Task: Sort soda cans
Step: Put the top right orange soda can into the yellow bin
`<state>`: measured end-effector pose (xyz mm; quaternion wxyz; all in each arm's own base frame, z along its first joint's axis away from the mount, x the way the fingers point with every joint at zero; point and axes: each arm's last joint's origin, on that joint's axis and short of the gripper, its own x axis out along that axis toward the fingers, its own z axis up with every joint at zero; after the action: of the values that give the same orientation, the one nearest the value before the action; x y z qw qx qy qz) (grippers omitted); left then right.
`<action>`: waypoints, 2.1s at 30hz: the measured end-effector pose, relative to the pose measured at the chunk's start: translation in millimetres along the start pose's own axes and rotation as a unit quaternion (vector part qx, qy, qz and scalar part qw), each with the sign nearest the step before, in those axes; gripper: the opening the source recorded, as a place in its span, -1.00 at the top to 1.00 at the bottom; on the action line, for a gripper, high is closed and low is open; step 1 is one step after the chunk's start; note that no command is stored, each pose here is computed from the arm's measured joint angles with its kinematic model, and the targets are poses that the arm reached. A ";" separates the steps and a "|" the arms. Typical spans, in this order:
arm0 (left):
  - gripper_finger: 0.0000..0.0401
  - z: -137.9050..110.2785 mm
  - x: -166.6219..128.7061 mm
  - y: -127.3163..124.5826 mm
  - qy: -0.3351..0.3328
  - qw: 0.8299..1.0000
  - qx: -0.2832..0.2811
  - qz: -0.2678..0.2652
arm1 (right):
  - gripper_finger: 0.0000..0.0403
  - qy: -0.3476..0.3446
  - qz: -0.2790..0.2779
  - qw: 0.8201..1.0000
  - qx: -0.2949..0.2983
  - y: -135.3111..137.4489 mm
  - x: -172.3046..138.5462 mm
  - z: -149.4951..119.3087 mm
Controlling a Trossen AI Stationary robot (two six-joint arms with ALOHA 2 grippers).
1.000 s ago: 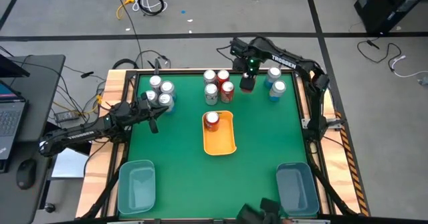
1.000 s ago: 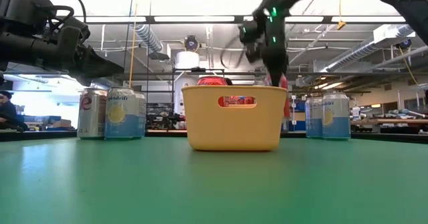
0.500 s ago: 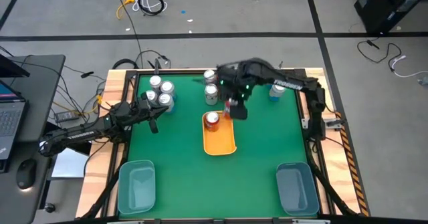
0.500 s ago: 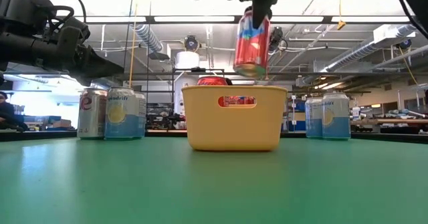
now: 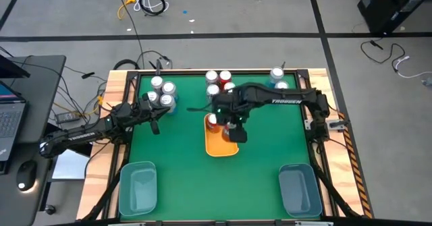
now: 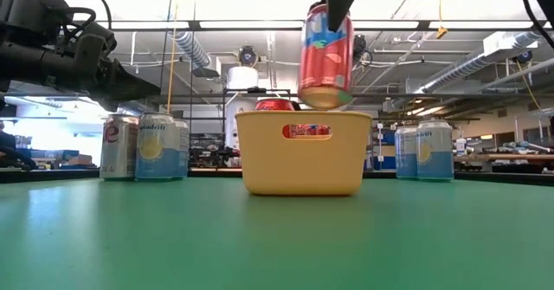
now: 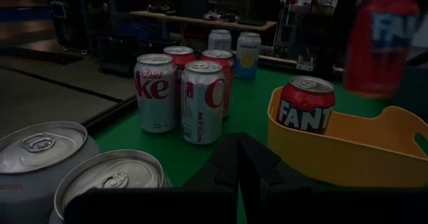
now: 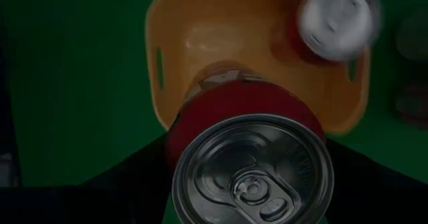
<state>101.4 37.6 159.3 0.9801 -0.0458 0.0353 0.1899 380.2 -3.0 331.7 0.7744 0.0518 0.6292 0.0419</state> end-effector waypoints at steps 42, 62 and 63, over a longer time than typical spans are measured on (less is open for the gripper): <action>0.97 -1.6 1.2 0.8 0.009 1.000 0.011 0.012 | -0.44 -0.014 0.013 0.998 0.053 -8.2 99.2 37.6; 0.97 -2.9 2.4 0.6 0.018 1.000 0.013 0.009 | -0.82 -0.046 0.015 0.998 0.032 -6.1 99.3 43.8; 0.97 -2.9 2.4 0.6 0.018 1.000 0.013 0.009 | -0.82 -0.048 0.015 0.998 0.031 -5.2 99.3 44.3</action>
<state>103.2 38.8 156.1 0.9780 -0.0363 0.0553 0.1977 443.8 3.5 243.6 0.8011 0.0871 0.5913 0.0317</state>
